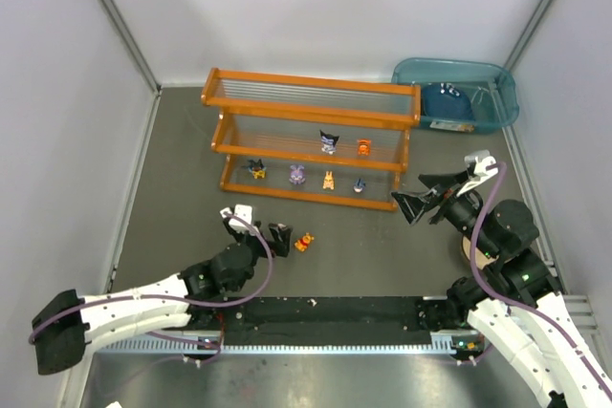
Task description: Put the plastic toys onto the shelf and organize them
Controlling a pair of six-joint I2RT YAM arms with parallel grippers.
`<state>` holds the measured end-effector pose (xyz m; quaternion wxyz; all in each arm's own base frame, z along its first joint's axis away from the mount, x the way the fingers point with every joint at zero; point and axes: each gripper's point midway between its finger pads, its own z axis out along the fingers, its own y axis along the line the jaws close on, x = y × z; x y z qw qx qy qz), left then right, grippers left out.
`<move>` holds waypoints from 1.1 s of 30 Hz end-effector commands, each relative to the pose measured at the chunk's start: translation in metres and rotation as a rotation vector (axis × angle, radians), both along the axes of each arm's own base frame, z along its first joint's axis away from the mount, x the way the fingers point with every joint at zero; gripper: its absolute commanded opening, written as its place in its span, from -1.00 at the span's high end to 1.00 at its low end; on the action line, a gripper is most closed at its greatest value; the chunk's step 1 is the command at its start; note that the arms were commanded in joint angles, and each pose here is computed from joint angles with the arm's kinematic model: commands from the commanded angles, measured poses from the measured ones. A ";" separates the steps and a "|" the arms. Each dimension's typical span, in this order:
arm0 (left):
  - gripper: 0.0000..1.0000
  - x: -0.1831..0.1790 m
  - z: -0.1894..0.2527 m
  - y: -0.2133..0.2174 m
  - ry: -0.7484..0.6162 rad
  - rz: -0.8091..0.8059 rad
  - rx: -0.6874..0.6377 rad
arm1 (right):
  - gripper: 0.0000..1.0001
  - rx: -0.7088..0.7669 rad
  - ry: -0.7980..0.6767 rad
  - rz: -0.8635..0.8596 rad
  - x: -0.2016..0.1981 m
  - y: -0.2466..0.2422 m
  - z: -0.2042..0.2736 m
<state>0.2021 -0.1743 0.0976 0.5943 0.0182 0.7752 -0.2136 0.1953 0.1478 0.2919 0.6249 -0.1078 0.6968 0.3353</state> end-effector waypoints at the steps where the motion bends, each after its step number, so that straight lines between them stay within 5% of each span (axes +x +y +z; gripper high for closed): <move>1: -0.97 0.003 0.002 -0.006 0.000 0.000 0.018 | -0.98 0.008 -0.040 0.010 -0.001 0.001 0.009; 33: -0.14 0.008 -0.015 -0.020 0.026 -0.025 0.091 | -0.98 0.005 -0.036 0.007 0.000 0.001 0.007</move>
